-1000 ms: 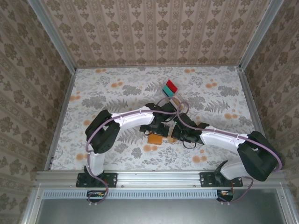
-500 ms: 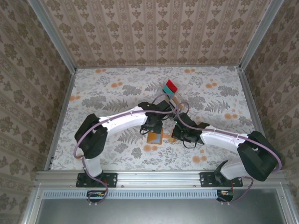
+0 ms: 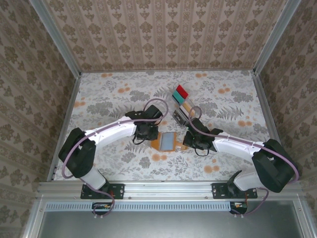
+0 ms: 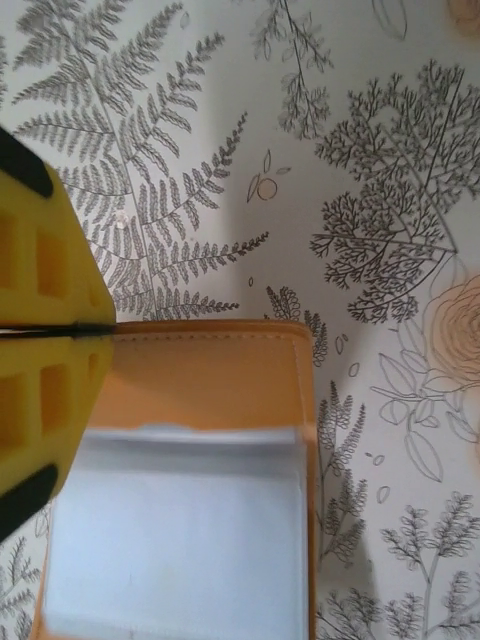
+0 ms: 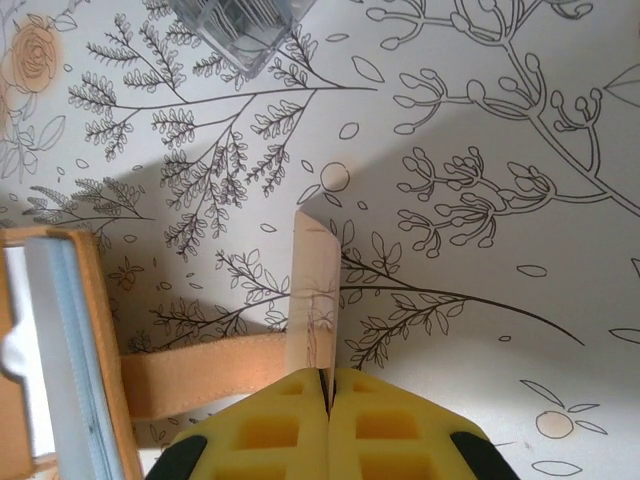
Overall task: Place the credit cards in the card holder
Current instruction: Open the card holder at the bottom-center of the table.
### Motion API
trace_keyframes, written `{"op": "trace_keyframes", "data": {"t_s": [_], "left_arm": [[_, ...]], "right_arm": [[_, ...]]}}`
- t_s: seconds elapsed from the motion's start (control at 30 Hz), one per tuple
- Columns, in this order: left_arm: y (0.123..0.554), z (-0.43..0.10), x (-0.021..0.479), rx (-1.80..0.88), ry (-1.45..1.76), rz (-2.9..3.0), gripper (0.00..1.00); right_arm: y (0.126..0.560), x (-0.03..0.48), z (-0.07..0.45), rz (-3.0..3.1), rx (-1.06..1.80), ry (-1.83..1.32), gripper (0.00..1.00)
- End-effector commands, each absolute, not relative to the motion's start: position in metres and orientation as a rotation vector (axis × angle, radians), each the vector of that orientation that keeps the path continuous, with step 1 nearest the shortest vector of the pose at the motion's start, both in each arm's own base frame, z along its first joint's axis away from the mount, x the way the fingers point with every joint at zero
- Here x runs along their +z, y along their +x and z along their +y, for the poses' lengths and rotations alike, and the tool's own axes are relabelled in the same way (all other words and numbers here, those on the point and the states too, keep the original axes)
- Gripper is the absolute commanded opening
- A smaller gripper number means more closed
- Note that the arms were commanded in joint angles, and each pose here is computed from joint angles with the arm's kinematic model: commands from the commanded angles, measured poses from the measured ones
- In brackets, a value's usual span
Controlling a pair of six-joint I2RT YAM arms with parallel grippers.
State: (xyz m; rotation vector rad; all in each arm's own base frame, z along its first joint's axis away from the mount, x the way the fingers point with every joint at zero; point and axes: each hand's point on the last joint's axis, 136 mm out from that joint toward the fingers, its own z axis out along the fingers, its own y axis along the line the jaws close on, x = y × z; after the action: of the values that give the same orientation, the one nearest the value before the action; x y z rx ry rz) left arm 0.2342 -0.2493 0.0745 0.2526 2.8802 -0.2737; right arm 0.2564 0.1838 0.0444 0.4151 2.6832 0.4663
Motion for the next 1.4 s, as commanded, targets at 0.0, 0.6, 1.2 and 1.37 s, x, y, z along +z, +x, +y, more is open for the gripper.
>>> {"op": "trace_keyframes", "data": {"t_s": [0.0, 0.6, 1.2, 1.37], "left_arm": [[0.231, -0.265, 0.078, -0.490, 0.228, 2.865, 0.04], [0.226, -0.274, 0.082, -0.741, 0.157, 2.801, 0.00], [0.223, -0.272, 0.074, -0.717, 0.148, 2.835, 0.00], [0.221, -0.271, 0.069, -0.702, 0.147, 2.855, 0.00]], "right_arm": [[0.246, 0.045, 0.175, 2.737, 0.417, 0.390, 0.03], [0.262, 0.120, 0.202, 2.573, 0.656, 0.244, 0.04], [0.256, 0.065, 0.215, 2.706, 0.648, 0.276, 0.03], [0.253, 0.047, 0.206, 2.752, 0.554, 0.347, 0.03]]}}
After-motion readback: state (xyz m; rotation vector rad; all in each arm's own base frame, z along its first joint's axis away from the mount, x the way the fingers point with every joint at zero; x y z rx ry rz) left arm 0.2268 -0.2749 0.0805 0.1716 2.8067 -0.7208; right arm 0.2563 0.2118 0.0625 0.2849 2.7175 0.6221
